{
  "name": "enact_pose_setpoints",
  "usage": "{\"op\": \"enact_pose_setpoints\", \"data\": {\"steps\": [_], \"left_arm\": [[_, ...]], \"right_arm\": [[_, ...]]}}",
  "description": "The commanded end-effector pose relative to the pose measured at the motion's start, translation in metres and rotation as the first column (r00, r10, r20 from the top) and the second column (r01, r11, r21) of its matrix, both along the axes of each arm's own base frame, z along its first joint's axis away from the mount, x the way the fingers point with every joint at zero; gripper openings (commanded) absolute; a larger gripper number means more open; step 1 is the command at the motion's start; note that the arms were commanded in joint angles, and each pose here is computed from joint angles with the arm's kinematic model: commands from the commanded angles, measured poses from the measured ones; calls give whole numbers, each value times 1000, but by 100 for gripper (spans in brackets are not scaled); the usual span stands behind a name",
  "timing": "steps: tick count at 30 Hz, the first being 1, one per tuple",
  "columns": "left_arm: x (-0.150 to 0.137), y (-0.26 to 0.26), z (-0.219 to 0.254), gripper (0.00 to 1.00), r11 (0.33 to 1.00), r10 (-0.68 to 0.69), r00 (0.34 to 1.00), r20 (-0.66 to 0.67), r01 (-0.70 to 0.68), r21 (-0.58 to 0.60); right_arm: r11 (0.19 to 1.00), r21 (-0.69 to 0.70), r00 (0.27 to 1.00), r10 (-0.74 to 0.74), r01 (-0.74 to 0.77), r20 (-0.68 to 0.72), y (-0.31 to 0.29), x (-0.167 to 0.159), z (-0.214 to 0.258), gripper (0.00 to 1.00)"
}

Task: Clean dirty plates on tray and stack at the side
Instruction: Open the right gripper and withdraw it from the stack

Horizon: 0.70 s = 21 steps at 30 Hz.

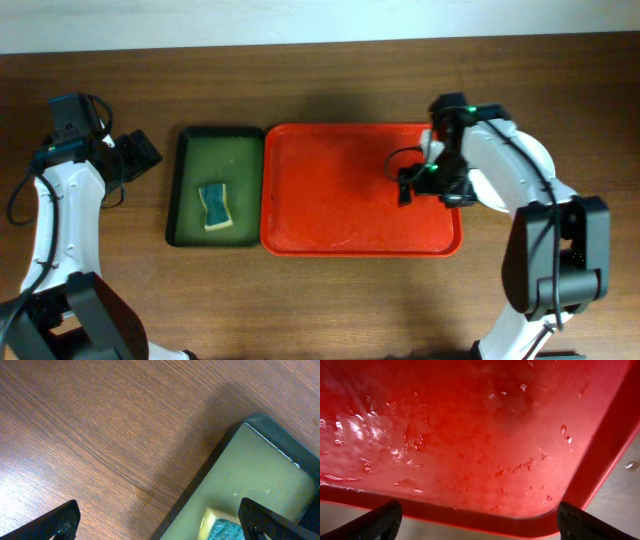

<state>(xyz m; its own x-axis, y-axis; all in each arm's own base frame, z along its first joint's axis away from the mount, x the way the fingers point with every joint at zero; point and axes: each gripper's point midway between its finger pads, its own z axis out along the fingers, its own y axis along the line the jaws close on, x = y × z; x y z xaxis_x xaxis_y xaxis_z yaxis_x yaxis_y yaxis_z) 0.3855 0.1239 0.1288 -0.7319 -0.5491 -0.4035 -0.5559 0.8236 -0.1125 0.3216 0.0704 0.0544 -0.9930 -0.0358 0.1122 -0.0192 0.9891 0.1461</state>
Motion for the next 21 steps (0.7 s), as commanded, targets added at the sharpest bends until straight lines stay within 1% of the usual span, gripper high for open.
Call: {"op": "enact_pose_setpoints", "data": {"steps": [1, 9, 21], "left_arm": [[1, 2, 11, 99, 1000, 7, 1000, 28, -7, 4], [1, 2, 11, 99, 1000, 7, 1000, 28, -7, 4], [1, 2, 11, 99, 1000, 7, 1000, 28, -7, 4]], "right_arm": [[960, -232, 984, 172, -157, 45, -15, 6, -2, 99], [960, -233, 978, 183, -156, 98, -9, 18, -2, 99], [960, -233, 978, 183, -156, 98, -9, 18, -2, 99]]}}
